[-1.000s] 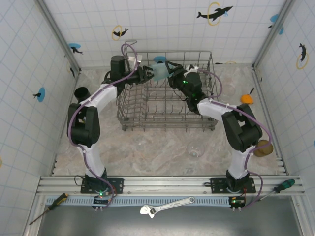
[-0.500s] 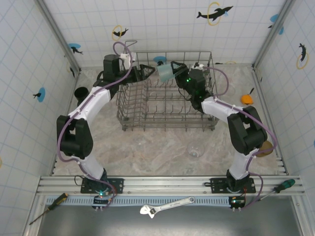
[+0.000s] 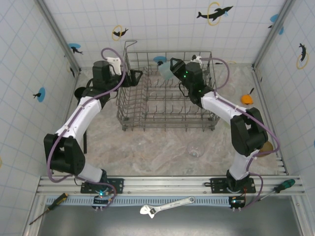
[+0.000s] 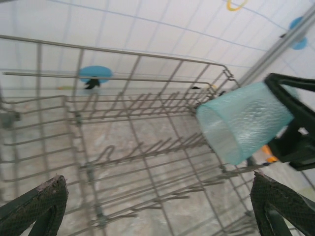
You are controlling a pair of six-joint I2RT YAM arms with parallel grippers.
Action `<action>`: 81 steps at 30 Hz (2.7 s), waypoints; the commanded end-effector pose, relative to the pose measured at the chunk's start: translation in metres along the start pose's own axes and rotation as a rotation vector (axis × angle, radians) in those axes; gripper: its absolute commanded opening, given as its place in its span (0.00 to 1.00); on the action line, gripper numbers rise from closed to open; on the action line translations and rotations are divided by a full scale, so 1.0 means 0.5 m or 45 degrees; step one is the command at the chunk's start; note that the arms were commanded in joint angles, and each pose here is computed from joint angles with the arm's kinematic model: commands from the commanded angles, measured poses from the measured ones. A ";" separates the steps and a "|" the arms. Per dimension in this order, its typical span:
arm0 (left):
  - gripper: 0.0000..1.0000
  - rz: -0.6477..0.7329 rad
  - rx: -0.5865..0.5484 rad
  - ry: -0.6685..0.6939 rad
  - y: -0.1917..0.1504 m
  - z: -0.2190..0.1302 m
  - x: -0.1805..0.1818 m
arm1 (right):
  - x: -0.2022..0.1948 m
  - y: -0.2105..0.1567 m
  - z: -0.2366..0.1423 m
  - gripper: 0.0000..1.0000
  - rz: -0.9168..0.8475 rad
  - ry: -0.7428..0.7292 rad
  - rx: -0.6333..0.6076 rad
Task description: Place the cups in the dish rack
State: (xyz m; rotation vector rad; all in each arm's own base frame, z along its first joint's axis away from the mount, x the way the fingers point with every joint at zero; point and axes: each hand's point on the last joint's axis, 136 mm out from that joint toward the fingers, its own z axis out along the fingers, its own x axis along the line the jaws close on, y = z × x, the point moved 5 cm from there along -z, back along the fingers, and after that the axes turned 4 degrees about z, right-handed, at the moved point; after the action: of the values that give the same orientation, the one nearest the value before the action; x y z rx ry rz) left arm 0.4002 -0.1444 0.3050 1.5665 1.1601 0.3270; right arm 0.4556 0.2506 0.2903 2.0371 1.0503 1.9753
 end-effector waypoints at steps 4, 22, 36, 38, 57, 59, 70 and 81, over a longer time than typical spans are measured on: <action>0.97 -0.047 -0.095 0.187 -0.002 -0.078 0.068 | 0.083 0.023 -0.012 0.46 -0.330 -0.022 -0.127; 0.97 -0.073 -0.080 0.309 -0.048 -0.102 0.116 | 0.103 -0.085 0.092 0.48 -0.806 -0.181 -0.091; 0.97 -0.074 -0.092 0.311 -0.053 -0.103 0.118 | 0.059 -0.100 0.131 0.48 -0.911 -0.269 -0.090; 0.97 -0.081 -0.086 0.303 -0.055 -0.101 0.117 | 0.048 -0.096 0.135 0.48 -0.913 -0.283 -0.089; 0.97 -0.112 -0.071 0.269 -0.061 -0.091 0.117 | -0.010 -0.117 0.181 0.48 -0.911 -0.316 -0.011; 0.97 -0.115 -0.068 0.266 -0.062 -0.090 0.117 | -0.010 -0.120 0.183 0.48 -0.906 -0.306 -0.006; 0.97 -0.119 -0.066 0.265 -0.062 -0.089 0.118 | -0.046 -0.145 0.204 0.48 -0.911 -0.323 0.030; 0.97 -0.121 -0.060 0.269 -0.066 -0.087 0.119 | -0.094 -0.185 0.230 0.48 -0.947 -0.330 0.091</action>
State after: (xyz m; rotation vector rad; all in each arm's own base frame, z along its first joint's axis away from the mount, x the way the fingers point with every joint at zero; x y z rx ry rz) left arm 0.3791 -0.0757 0.2734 1.4643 1.3765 0.4677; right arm 0.5186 0.3347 0.1789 1.5514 1.5588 1.2418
